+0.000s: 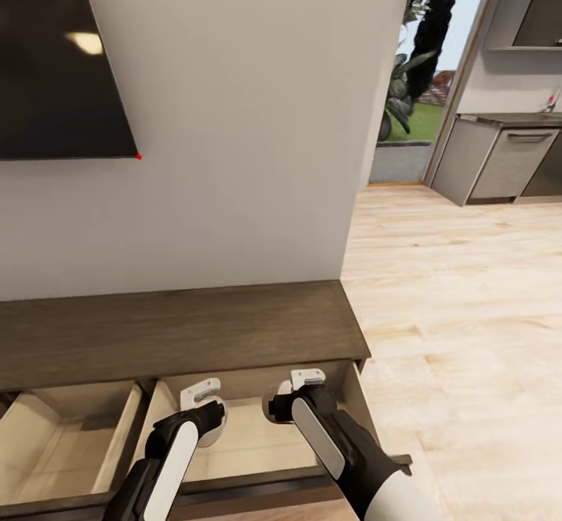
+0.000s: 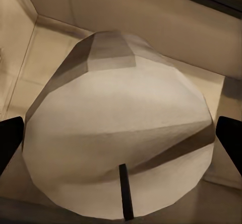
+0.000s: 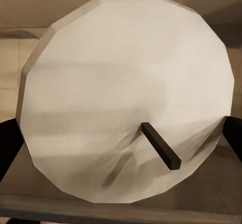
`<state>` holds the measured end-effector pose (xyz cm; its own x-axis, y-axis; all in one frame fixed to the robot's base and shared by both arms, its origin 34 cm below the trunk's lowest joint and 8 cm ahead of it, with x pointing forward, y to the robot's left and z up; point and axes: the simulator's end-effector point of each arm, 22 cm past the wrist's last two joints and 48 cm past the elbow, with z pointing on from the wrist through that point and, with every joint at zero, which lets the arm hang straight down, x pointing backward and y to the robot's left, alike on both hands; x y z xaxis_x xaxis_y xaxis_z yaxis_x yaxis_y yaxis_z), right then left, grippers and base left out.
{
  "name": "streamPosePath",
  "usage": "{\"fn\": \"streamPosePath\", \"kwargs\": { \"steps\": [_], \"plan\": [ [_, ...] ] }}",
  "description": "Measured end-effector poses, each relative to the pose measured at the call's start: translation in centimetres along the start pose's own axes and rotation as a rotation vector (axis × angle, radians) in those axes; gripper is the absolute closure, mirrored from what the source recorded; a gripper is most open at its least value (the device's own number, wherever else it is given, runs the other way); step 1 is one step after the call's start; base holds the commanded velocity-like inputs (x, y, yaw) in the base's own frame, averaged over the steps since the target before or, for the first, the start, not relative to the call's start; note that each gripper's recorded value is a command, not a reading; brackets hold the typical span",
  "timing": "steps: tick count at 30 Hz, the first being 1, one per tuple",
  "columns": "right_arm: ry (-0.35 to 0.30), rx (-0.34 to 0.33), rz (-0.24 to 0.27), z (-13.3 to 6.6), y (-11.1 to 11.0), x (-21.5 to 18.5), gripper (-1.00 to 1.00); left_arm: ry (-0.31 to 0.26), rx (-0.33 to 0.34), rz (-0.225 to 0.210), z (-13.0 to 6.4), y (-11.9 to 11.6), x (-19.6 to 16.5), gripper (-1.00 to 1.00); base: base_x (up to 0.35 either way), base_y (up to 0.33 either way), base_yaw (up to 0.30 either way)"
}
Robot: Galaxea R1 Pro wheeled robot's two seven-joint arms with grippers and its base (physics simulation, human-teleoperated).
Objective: Place each of the two pumpkins and all three candles from the living room inside a cabinet in the living room (use any cabinet), then make sure every cabinet is closed, and position the cauldron so it is next to a table in the living room.
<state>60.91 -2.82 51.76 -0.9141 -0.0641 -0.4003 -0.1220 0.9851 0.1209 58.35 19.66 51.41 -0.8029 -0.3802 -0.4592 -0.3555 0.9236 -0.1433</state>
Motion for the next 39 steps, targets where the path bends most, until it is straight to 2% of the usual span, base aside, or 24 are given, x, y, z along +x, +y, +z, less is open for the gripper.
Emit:
{"fn": "streamPosePath", "kwargs": {
  "steps": [7,27,39],
  "plan": [
    [0.001,0.001,-0.001,0.0,0.0,0.0,1.0,-0.001,0.0,0.0,0.0,0.0,0.0,1.0,0.004,0.001,0.184],
    [0.002,0.001,-0.001,3.1,-0.4,2.2,1.0,-0.001,0.003,-0.001,3.0,0.7,2.2,1.0,0.0,0.0,0.007],
    [-0.001,0.001,-0.002,4.9,-0.6,3.4,1.0,-0.002,0.005,0.0,4.6,1.1,3.6,1.0,0.0,0.0,0.152]
  ]
}}
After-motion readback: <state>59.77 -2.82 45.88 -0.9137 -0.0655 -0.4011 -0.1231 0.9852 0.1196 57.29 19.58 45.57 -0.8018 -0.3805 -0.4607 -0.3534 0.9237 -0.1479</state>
